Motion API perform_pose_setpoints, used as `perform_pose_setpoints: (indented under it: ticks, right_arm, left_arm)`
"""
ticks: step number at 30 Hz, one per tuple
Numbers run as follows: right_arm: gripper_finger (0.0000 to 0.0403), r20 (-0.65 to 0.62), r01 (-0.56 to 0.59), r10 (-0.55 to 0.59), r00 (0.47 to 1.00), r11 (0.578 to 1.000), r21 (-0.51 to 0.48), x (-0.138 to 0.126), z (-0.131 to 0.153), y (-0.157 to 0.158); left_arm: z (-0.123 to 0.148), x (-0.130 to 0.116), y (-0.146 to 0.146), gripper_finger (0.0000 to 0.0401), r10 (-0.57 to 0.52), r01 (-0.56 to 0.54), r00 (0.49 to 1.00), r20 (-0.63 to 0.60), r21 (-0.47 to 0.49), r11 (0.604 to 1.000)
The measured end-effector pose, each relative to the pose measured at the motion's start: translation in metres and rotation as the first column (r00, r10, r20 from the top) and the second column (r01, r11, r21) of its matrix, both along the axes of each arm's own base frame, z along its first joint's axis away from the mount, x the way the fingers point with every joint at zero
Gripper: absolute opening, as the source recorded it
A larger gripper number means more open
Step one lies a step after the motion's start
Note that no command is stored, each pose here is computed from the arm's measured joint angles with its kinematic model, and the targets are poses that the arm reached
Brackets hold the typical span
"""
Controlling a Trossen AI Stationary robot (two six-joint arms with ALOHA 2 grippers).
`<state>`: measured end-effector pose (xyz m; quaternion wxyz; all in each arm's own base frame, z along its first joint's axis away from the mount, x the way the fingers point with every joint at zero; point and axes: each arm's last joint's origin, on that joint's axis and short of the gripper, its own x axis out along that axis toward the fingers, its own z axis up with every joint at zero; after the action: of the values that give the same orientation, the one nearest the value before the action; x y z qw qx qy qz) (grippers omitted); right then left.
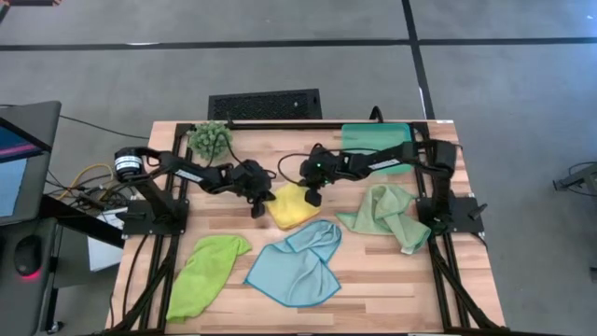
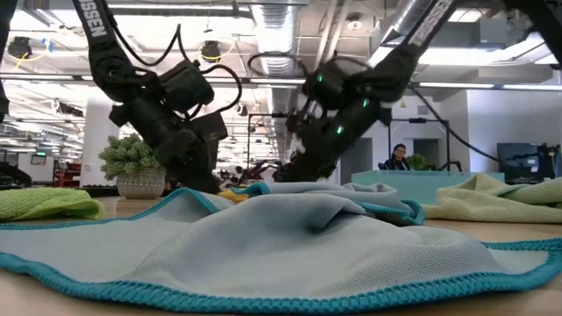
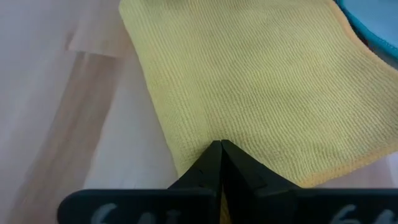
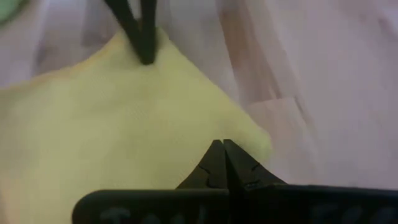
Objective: Fold microfiber towels
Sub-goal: Fold the yellow microfiber cloth
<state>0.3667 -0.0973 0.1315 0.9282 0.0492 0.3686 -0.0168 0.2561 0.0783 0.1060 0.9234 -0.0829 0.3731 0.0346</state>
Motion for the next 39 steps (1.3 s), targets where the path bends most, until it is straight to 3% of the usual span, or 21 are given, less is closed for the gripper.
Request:
perform_pose_setpoints:
  ticks: [4, 12, 18, 25, 31, 34, 39]
  right_arm:
    - [0.0001, -0.01, -0.014, 0.014, 1.0, 1.0, 0.006, -0.007, 0.016, 0.009]
    - [0.0001, -0.12, -0.056, 0.064, 0.991, 0.996, 0.067, -0.008, -0.017, 0.047]
    - [0.0001, -0.13, -0.031, 0.032, 0.991, 0.999, 0.008, -0.004, -0.02, 0.057]
    - [0.0001, -0.1, -0.012, 0.003, 0.995, 0.995, -0.099, -0.004, -0.019, 0.035]
    - [0.0001, -0.025, -0.007, 0.003, 1.0, 0.99, -0.142, 0.0, 0.011, 0.026]
    - [0.0001, -0.063, -0.027, 0.019, 0.998, 0.992, -0.125, -0.007, 0.024, 0.035]
    - [0.0001, -0.14, -0.007, -0.002, 0.99, 0.998, -0.061, -0.025, 0.011, 0.051]
  left_arm:
    - [0.016, 0.001, 0.001, 0.0, -0.015, 0.015, 1.0, 0.0, 0.025, 1.0]
    - [0.02, -0.005, -0.001, 0.0, -0.04, 0.042, 0.999, -0.033, 0.038, 0.998]
    - [0.013, -0.011, -0.003, 0.0, -0.018, 0.022, 0.996, -0.082, 0.049, 0.999]
    - [0.008, -0.014, -0.003, 0.0, 0.004, 0.001, 0.995, -0.098, 0.044, 0.999]
    - [0.034, -0.01, -0.002, 0.0, 0.01, -0.01, 1.0, 0.004, 0.077, 0.997]
    - [0.05, -0.008, -0.001, 0.0, 0.015, -0.026, 0.996, 0.089, 0.12, 0.992]
    - [0.048, 0.007, 0.01, 0.0, 0.044, -0.094, 0.976, 0.212, 0.229, 0.969]
